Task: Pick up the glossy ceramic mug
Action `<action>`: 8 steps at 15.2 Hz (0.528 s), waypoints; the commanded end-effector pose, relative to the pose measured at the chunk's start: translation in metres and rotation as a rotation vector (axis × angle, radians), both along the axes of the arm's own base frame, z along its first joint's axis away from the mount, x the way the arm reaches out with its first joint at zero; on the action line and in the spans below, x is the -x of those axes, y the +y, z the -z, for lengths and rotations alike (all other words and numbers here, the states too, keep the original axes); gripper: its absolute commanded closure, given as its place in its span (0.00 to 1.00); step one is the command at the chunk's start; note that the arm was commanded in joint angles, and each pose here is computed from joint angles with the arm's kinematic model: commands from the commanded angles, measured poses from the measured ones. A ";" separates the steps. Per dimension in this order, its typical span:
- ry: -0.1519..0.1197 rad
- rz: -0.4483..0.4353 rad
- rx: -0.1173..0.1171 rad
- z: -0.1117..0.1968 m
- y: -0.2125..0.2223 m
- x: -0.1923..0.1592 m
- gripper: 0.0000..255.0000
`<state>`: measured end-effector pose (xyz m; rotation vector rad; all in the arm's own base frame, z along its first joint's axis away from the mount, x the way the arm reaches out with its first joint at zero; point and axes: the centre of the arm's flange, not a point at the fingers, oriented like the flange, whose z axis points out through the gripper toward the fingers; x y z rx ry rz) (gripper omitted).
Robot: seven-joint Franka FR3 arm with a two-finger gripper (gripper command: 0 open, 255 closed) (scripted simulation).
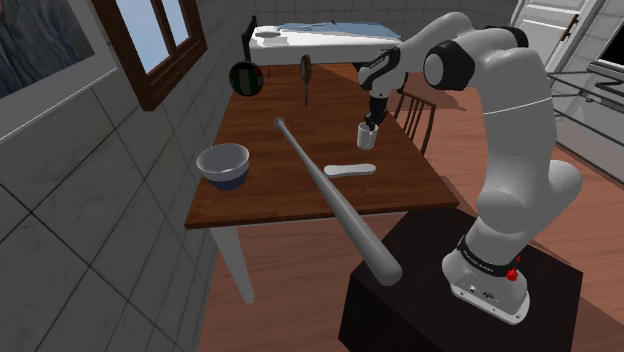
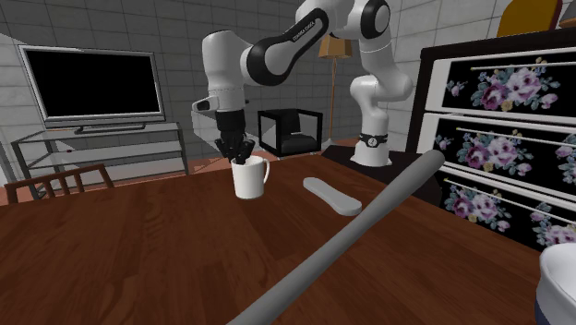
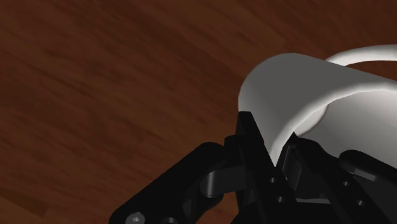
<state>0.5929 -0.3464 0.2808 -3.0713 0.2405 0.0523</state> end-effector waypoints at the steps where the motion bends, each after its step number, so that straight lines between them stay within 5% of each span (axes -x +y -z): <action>1: 0.001 0.000 0.000 0.000 0.000 0.000 1.00; 8: 0.001 0.000 -0.001 -0.026 -0.001 0.001 1.00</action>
